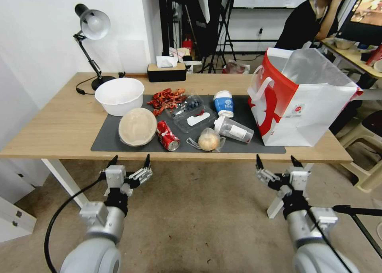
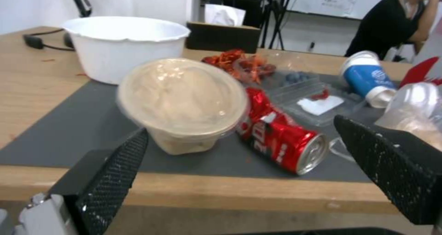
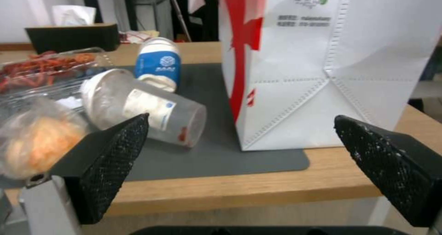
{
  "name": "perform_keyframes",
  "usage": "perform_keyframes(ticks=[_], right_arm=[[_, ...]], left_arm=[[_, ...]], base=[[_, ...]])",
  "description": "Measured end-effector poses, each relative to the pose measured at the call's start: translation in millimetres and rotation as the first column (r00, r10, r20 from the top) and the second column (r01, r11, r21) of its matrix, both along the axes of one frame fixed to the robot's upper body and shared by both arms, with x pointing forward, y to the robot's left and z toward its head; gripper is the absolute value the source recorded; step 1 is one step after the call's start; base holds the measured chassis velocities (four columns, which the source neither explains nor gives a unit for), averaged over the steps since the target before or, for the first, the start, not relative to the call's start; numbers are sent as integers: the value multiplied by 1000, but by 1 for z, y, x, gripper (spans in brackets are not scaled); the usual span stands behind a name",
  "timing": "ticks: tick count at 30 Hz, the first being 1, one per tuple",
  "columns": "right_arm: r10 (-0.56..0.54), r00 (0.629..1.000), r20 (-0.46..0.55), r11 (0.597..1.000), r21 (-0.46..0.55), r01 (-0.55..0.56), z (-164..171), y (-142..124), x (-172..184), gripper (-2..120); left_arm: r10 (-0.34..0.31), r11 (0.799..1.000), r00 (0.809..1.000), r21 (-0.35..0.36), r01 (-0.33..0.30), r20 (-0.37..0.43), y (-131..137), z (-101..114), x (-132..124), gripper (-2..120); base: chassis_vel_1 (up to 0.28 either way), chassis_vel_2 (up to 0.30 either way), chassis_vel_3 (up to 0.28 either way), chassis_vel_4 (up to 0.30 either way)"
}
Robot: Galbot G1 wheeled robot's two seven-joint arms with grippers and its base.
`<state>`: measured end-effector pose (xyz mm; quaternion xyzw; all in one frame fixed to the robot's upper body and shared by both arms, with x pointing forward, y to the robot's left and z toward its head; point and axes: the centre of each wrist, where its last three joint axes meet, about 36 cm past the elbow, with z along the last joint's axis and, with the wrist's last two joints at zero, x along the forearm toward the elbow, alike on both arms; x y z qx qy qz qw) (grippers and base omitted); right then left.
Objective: Pick up the trash from the table and place it into the takeout bag.
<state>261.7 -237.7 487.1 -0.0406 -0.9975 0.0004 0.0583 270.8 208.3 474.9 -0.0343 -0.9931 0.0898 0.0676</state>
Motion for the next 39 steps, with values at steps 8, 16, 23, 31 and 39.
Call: perform_keyframes(ticks=[8,16,23,31,39], right_arm=[[18,1000,4,998,64,-19,19,-5,15,100],[107,991,81,988,105,-116,11,0,25,100],[202,972,122,971,102,-215,-7,10,40,100],[338,937,93,927,141,-348,-42,25,65,100],[395,918,17,900,193,-391,-57,54,100,100]], left_arm=[[-5,1000,1000,0,5,18,2,1,1,100],[-1,1000,999,11,1,36,4,-1,1,100],[-13,1000,999,20,12,48,4,-2,3,100],[5,1000,999,25,-6,50,7,-4,0,100],[27,999,998,35,-29,55,13,-6,-3,100]], base=[[0,0,0,0],[0,0,0,0],[0,0,0,0],[0,0,0,0],[0,0,0,0]])
